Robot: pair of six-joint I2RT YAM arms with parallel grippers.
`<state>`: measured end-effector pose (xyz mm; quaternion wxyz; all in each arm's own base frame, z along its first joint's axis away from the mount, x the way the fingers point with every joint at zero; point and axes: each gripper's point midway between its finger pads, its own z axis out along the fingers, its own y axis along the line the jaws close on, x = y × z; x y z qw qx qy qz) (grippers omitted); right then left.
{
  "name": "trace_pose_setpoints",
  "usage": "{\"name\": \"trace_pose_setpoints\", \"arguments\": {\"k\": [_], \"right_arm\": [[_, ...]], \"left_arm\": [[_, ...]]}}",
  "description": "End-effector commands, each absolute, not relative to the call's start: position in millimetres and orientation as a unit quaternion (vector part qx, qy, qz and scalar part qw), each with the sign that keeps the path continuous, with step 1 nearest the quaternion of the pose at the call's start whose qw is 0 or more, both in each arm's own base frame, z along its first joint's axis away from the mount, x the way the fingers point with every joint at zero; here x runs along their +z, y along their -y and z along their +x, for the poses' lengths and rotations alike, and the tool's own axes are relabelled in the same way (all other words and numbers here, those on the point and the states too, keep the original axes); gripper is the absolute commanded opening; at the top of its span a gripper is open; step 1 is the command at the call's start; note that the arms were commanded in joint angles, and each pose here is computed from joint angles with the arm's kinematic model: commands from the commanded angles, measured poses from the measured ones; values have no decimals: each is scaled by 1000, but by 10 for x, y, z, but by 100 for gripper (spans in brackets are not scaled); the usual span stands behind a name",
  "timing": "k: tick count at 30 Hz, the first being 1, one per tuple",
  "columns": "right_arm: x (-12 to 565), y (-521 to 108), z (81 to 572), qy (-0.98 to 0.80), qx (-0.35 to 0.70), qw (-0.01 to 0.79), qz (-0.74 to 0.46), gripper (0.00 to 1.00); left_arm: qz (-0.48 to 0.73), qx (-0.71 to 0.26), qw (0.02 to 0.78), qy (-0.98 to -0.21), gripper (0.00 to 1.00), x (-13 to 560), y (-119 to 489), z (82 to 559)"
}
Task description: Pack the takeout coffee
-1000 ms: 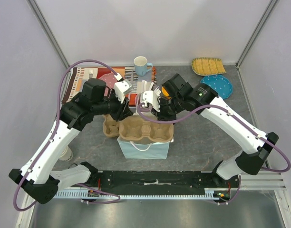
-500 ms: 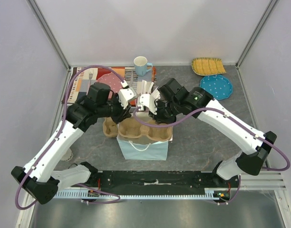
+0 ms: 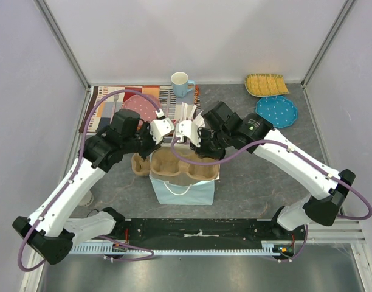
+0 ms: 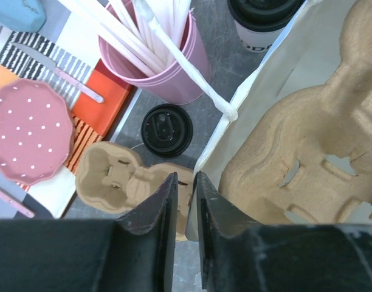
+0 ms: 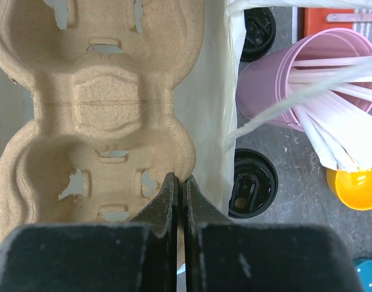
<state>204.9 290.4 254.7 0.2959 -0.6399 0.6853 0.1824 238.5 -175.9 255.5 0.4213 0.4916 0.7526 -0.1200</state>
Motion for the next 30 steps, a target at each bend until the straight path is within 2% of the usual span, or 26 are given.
{"name": "trace_pose_setpoints", "arguments": {"k": [1, 6, 14, 24, 30], "right_arm": [[2540, -2752, 2030, -696, 158, 288, -638, 0], [2522, -2672, 1940, -700, 164, 285, -635, 0], [2511, -2680, 1957, -701, 162, 285, -634, 0], [2480, -2673, 2041, -709, 138, 283, -631, 0], [2526, -2611, 2047, -715, 129, 292, -622, 0]], "left_arm": [[512, -47, 426, -744, 22, 2605, 1504, 2450], [541, -25, 435, -719, 22, 2604, 1429, 2414], [544, -41, 443, -712, 23, 2692, 1495, 2401], [579, -12, 447, -682, 27, 2762, 1402, 2351], [613, -54, 440, -654, 31, 2777, 1472, 2117]]}}
